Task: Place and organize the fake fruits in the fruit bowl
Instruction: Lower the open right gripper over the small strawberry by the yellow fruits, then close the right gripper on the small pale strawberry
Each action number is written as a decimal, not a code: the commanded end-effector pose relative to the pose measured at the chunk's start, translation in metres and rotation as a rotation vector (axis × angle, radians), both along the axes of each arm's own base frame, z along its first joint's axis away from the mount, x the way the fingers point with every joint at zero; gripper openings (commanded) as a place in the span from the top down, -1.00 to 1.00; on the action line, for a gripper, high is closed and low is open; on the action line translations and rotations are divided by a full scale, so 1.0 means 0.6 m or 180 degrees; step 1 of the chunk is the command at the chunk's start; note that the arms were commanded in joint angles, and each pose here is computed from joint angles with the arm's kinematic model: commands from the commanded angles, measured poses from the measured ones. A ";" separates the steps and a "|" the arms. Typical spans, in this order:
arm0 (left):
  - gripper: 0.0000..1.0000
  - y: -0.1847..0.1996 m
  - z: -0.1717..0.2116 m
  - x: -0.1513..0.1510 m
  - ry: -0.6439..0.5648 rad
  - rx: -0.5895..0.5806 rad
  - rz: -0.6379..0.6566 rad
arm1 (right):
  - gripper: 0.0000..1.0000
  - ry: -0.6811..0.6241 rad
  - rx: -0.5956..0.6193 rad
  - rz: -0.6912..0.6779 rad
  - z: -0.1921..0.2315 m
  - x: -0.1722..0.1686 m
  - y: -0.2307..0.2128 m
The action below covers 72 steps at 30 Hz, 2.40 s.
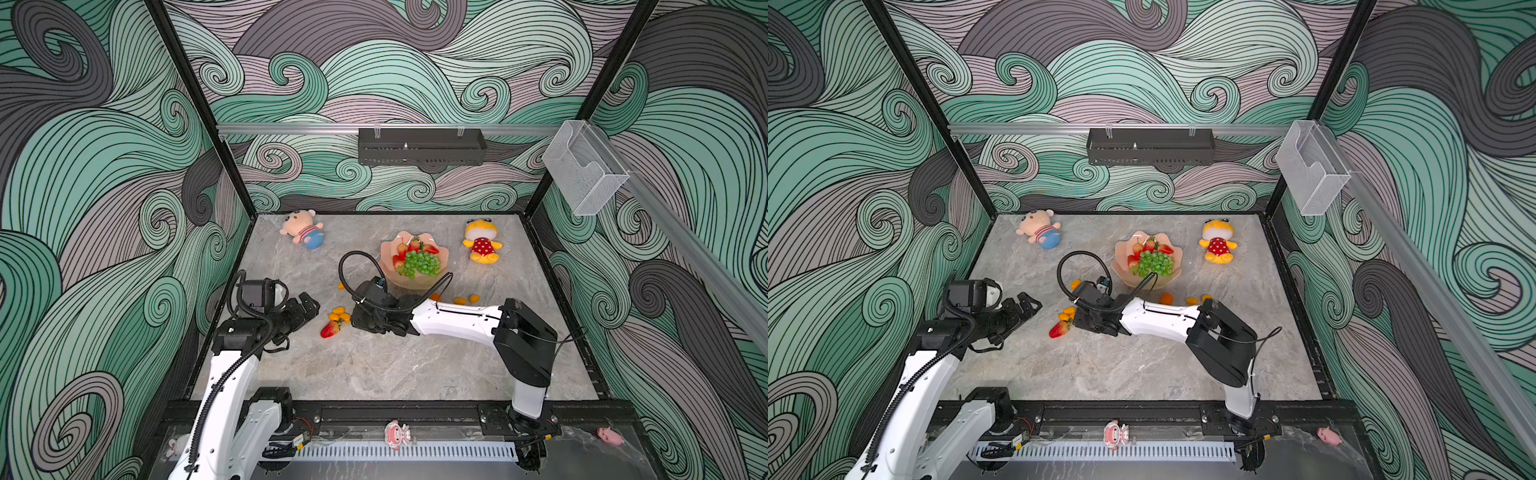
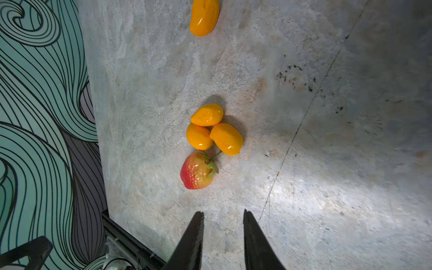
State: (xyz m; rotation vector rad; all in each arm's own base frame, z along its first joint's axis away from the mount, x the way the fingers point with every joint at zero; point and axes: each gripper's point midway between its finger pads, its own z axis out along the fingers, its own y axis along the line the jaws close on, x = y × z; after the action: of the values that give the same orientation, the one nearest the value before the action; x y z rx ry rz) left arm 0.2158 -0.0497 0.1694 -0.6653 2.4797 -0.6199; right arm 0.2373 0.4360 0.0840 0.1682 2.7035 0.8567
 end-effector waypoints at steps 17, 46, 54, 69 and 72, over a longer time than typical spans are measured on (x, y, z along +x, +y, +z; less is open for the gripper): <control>-0.97 0.000 0.019 0.001 -0.0085 0.0023 -0.0093 | 0.19 0.0315 0.0270 -0.0037 -0.054 0.004 0.062; -0.97 -0.009 0.026 0.008 -0.0155 -0.0030 -0.0198 | -0.07 0.0470 0.0318 -0.0042 -0.090 0.009 0.078; -0.97 -0.011 0.028 0.010 -0.0161 -0.0040 -0.0224 | 0.03 0.0531 0.0263 -0.0127 -0.113 0.022 0.075; -0.97 -0.018 0.025 0.011 -0.0189 -0.0093 -0.0284 | 0.18 0.0636 0.0258 -0.0203 -0.136 0.049 0.076; -0.97 -0.017 0.024 0.011 -0.0188 -0.0089 -0.0281 | 0.19 0.0663 0.0264 -0.0144 -0.138 0.042 0.084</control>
State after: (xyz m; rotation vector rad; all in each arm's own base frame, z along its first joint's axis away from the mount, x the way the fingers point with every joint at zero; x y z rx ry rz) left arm 0.2180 -0.0616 0.1749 -0.5670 2.4873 -0.6961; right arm 0.2717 0.4951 0.0280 0.3424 2.7617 1.0802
